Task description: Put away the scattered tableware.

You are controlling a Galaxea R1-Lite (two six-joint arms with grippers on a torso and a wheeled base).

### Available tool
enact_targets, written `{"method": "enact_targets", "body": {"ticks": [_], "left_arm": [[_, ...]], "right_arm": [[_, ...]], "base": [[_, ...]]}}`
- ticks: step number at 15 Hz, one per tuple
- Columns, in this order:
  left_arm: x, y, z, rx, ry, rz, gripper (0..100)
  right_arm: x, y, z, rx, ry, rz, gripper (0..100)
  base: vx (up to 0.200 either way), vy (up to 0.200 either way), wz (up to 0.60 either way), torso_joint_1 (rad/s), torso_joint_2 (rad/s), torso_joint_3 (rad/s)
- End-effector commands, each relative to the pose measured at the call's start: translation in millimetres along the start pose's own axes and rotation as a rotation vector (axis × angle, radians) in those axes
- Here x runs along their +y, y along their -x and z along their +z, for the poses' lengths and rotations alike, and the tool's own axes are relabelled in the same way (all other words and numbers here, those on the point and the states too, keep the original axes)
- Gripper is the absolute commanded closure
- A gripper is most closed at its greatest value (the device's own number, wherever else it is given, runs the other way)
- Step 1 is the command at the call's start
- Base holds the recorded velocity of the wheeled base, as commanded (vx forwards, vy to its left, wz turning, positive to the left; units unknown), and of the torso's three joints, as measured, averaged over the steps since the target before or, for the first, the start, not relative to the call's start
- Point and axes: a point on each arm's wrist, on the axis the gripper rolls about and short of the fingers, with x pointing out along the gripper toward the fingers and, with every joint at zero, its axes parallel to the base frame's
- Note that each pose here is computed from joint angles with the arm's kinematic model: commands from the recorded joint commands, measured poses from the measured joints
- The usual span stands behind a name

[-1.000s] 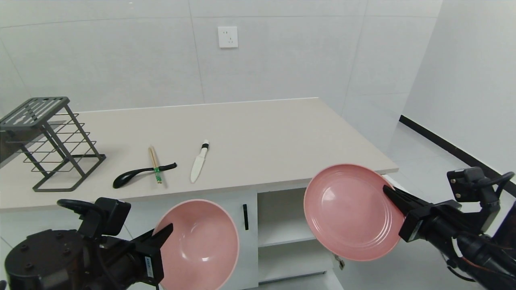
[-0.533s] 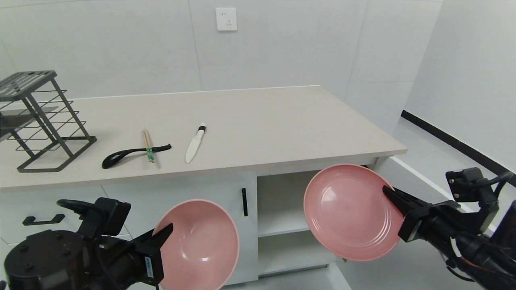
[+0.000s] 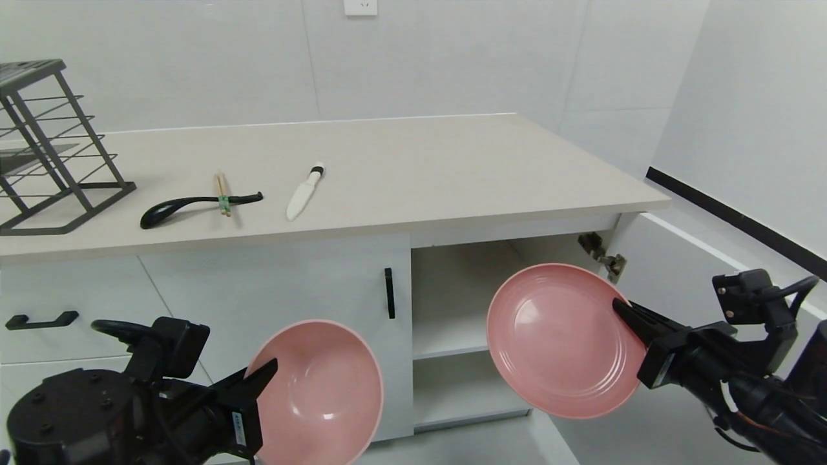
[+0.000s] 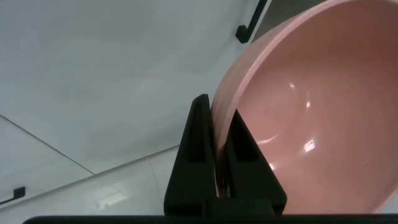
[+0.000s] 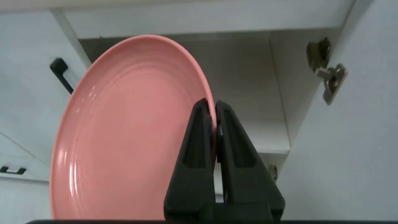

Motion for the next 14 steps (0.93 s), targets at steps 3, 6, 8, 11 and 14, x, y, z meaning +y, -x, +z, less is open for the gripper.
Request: {"method": "enact_targets", "body": {"ticks": [3, 6, 8, 11, 14], "left_arm": [[-0.1, -0.1, -0.1, 0.000, 0.000, 0.000, 100], [-0.1, -0.1, -0.1, 0.000, 0.001, 0.000, 100], [-0.1, -0.3, -0.3, 0.002, -0.001, 0.001, 100], [0.2, -0.2, 0.0, 0.000, 0.000, 0.002, 100], [0.0, -0.3, -0.4, 0.003, -0.003, 0.001, 100]], "right_arm": [[0.4, 0.0, -0.1, 0.000, 0.000, 0.002, 100], [0.4, 0.0, -0.1, 0.000, 0.000, 0.002, 100], [0.3, -1.0, -1.5, 0.007, 0.001, 0.001, 100], [0.0, -1.4, -2.0, 0.010, 0.001, -0.001, 100], [0.2, -0.9, -2.0, 0.010, 0.000, -0.001, 100]], "base": [[0.000, 0.000, 0.00, -0.242, 0.37, 0.136], [0.000, 0.000, 0.00, -0.250, 0.35, 0.123], [0.000, 0.000, 0.00, -0.188, 0.31, 0.132], [0.000, 0.000, 0.00, -0.046, 0.25, 0.072], [0.000, 0.000, 0.00, -0.002, 0.06, 0.026]]}}
